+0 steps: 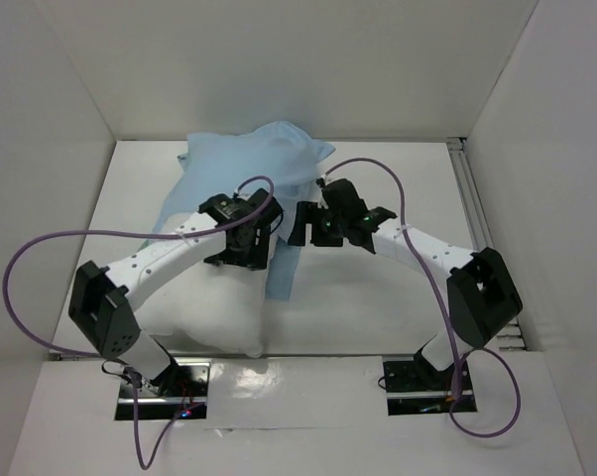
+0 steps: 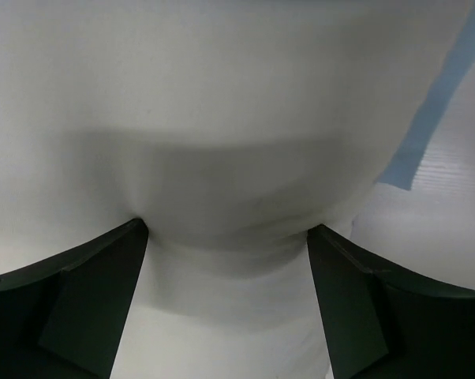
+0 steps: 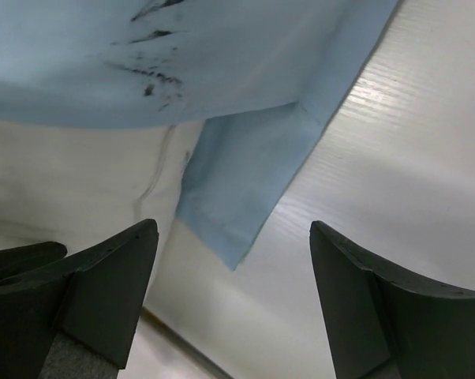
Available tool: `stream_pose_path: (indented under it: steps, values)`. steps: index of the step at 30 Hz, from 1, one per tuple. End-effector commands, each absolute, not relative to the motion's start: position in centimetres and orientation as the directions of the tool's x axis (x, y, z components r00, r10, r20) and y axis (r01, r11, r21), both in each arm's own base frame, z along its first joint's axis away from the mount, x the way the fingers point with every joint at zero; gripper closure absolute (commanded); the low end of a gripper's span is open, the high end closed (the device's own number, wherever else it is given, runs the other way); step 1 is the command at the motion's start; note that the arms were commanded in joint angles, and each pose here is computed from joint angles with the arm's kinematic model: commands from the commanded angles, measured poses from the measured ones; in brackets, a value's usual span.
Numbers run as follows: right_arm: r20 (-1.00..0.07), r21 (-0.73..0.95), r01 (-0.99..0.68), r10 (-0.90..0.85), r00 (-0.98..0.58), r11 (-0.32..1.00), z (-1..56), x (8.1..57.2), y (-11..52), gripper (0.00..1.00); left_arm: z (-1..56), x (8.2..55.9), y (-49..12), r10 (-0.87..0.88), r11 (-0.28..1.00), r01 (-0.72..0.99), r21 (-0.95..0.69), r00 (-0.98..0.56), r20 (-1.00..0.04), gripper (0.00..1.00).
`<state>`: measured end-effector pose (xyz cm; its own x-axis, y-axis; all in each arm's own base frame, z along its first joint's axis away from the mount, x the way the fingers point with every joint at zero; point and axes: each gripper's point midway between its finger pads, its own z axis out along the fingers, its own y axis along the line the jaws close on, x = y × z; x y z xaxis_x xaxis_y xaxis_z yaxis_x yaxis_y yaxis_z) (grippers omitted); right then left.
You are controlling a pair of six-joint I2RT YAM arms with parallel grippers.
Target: Put the pillow into the pillowcase
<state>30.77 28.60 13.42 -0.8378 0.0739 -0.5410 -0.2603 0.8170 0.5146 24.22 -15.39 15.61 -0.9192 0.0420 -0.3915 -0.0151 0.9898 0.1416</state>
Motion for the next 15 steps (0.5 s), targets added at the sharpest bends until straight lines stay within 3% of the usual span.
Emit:
stream_pose_path:
  steps: [1, 2, 3, 4, 5, 15]
  values:
    - [-0.565, 0.446, -0.247, 0.057, -0.823, 0.860, 12.1, 32.1, 28.3, 0.15, 12.7, 24.4, -14.6, 0.048, 0.967, -0.046, 0.249, -0.933, -0.357, 0.05]
    - [-0.576, 0.432, -0.250, 0.052, -0.816, 0.866, 11.7, 32.2, 28.6, 0.14, 12.3, 24.8, -15.0, 0.046, 0.969, -0.047, 0.244, -0.931, -0.363, 0.14]
    - [-0.581, 0.401, -0.236, 0.046, -0.813, 0.885, 10.6, 32.6, 28.6, 0.14, 12.0, 25.5, -14.6, 0.038, 0.968, -0.056, 0.246, -0.931, -0.364, 0.35]
    - [-0.576, 0.384, -0.223, 0.044, -0.816, 0.896, 9.8, 32.8, 28.4, 0.14, 12.3, 26.2, -14.8, 0.025, 0.970, -0.069, 0.233, -0.925, -0.378, 0.71]
    - [-0.584, 0.386, -0.221, 0.052, -0.810, 0.896, 9.8, 33.1, 29.0, 0.14, 12.6, 26.5, -15.2, 0.008, 0.976, -0.075, 0.204, -0.926, -0.377, 1.00]
    - [-0.480, 0.491, -0.167, 0.105, -0.871, 0.855, 4.8, 32.6, 31.8, 0.14, 23.3, 30.9, -15.5, -0.109, 0.993, -0.061, -0.101, -0.808, -0.579, 1.00]
